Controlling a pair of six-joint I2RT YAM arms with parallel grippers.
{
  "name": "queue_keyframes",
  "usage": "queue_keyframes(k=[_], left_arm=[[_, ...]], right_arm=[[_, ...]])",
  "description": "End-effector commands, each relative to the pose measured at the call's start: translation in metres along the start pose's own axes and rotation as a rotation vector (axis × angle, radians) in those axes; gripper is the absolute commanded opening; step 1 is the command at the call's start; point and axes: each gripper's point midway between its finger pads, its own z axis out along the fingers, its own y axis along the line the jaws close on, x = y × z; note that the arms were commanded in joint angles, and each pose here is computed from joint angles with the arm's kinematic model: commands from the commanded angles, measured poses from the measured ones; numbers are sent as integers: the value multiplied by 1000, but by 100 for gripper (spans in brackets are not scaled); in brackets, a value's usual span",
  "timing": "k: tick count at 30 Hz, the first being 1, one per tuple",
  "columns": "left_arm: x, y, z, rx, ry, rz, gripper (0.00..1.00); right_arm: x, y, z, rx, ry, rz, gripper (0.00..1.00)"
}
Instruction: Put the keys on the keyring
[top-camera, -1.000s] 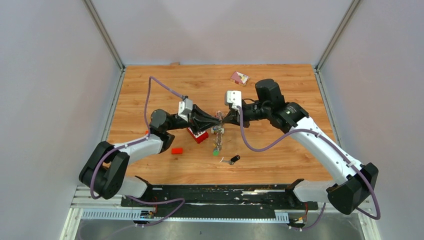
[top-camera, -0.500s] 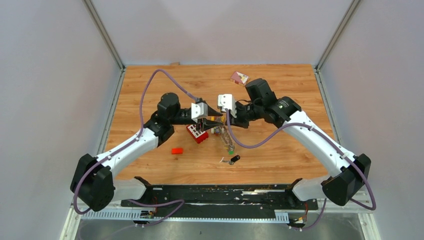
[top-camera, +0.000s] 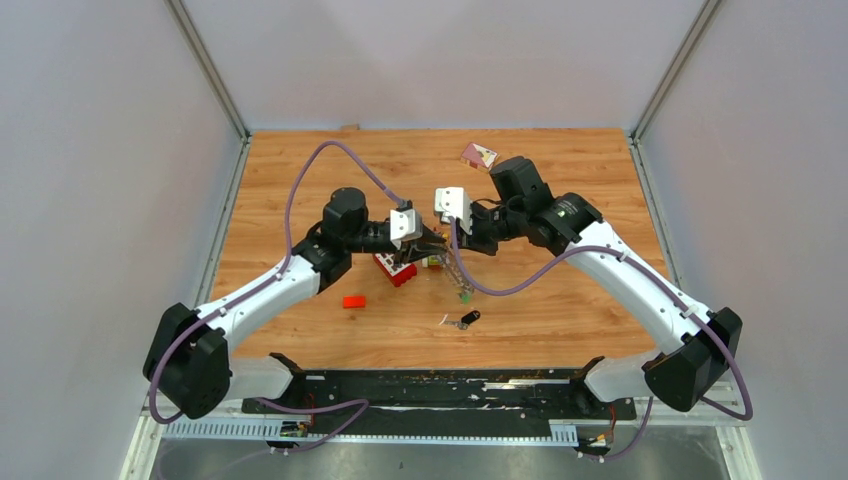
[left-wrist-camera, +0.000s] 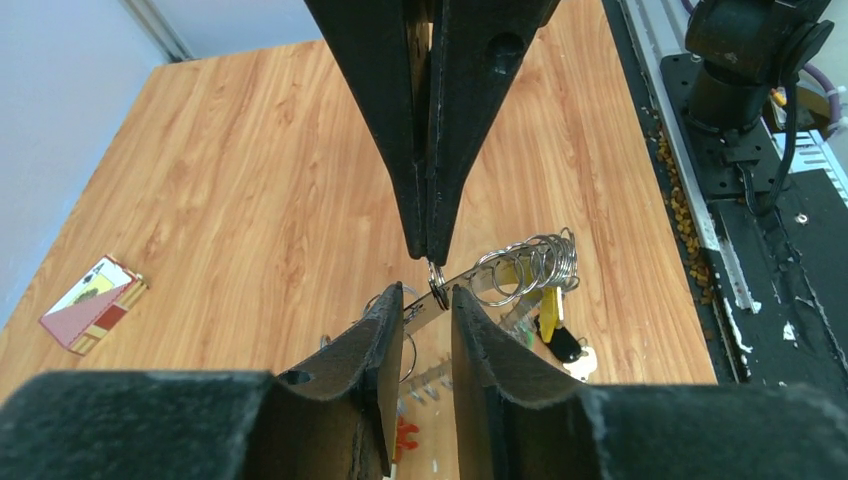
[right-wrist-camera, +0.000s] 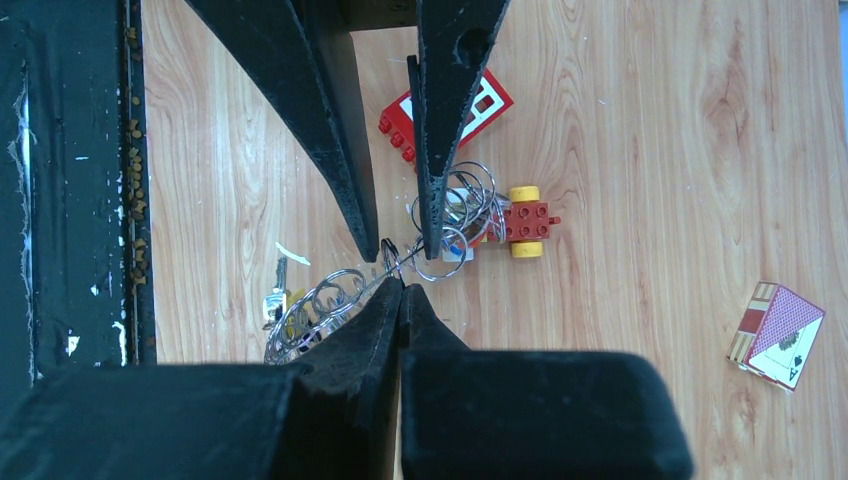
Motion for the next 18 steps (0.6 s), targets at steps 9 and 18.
queue_keyframes(k=[9,18], left_arm=[[-14,10,9,-17,-33,-9,20],[-15,10,10,-11,-38,-17,12]], right_arm=[[-29,-8,-5,52,-76,-49,0],[-27,-7,-1,55,-66,-51,0]])
